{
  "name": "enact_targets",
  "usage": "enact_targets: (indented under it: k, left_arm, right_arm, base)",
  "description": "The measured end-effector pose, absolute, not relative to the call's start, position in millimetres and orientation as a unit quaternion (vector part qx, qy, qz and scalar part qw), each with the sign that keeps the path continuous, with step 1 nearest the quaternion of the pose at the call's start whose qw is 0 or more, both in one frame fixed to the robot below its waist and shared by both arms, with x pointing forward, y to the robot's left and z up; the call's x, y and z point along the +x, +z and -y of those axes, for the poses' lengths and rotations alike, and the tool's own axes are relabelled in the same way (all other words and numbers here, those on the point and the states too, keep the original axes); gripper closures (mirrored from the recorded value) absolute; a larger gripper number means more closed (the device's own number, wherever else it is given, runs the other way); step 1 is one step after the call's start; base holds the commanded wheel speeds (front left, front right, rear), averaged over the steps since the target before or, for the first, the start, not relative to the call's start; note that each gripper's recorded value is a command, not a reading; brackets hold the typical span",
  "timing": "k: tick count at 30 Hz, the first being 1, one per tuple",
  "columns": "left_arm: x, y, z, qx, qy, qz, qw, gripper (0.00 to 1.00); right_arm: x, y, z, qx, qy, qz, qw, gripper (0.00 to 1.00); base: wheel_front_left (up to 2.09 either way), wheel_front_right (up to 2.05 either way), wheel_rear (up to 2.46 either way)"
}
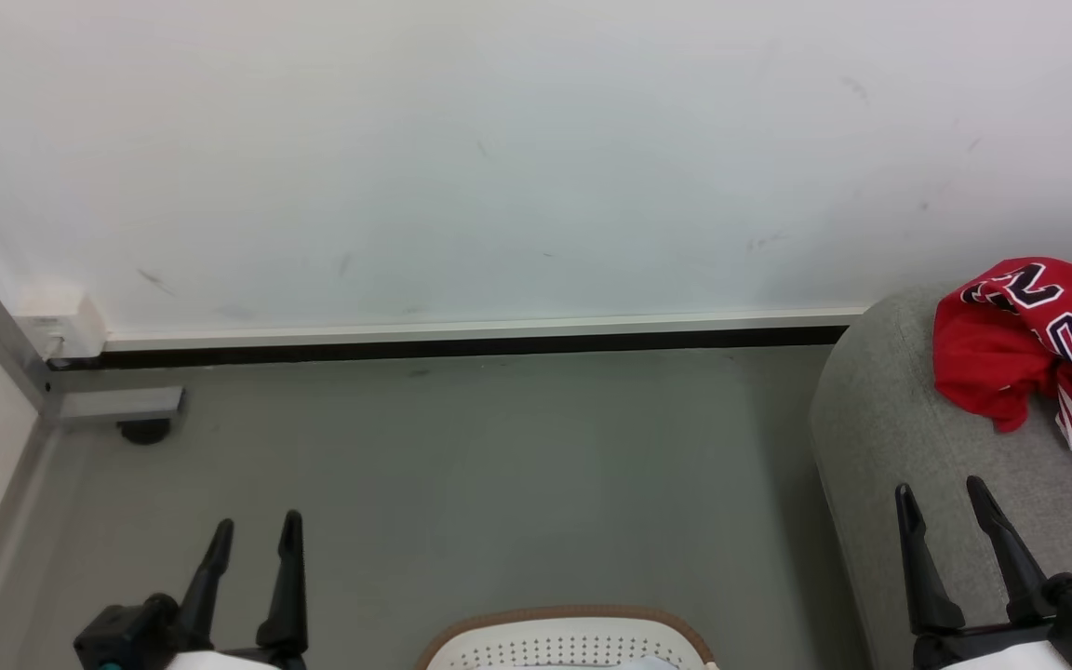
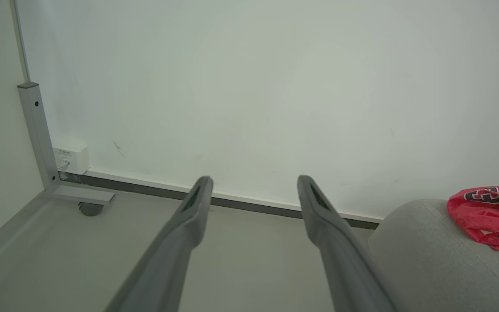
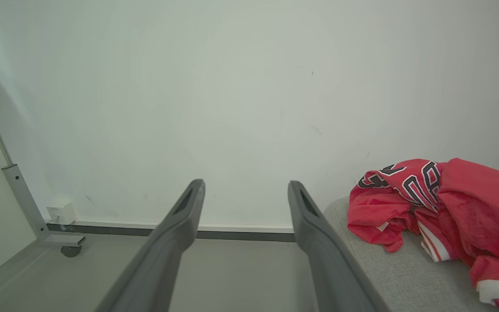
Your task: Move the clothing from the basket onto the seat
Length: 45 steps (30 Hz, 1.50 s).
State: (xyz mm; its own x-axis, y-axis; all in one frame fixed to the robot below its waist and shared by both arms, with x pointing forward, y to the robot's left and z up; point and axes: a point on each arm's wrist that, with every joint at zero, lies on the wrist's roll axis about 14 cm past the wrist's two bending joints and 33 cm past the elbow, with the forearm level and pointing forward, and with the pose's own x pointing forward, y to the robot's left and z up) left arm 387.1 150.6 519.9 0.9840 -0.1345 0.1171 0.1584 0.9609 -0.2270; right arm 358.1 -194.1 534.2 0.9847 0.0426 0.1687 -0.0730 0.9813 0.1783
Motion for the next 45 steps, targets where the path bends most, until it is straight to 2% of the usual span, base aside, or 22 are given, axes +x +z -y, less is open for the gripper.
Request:
enact_targets:
  k: [31, 32, 38, 45]
  left_arm:
    - [384, 521, -144, -0.096, -0.082, 0.057, 0.99, 0.0]
    - [384, 521, -144, -0.096, -0.081, 0.057, 0.99, 1.0]
    - [375, 494, -143, -0.105, -0.076, 0.015, 0.991, 1.0]
    - [375, 488, -151, -0.161, -0.055, -0.005, 0.985, 1.0]
  right_arm:
    - [354, 527, 182, 0.102, 0.04, 0.071, 0.991, 0.0]
    - [354, 527, 182, 0.102, 0.04, 0.071, 0.991, 1.0]
    - [347, 502, 179, 0.113, 0.035, 0.033, 0.992, 1.0]
    - [348, 498, 185, 0.171, 0.019, 0.02, 0.985, 1.0]
  base:
    - [0.0, 0.0, 0.0]
    - [0.0, 0.0, 0.0]
    - [0.0, 0.0, 0.0]
    - [0.0, 0.0, 0.0]
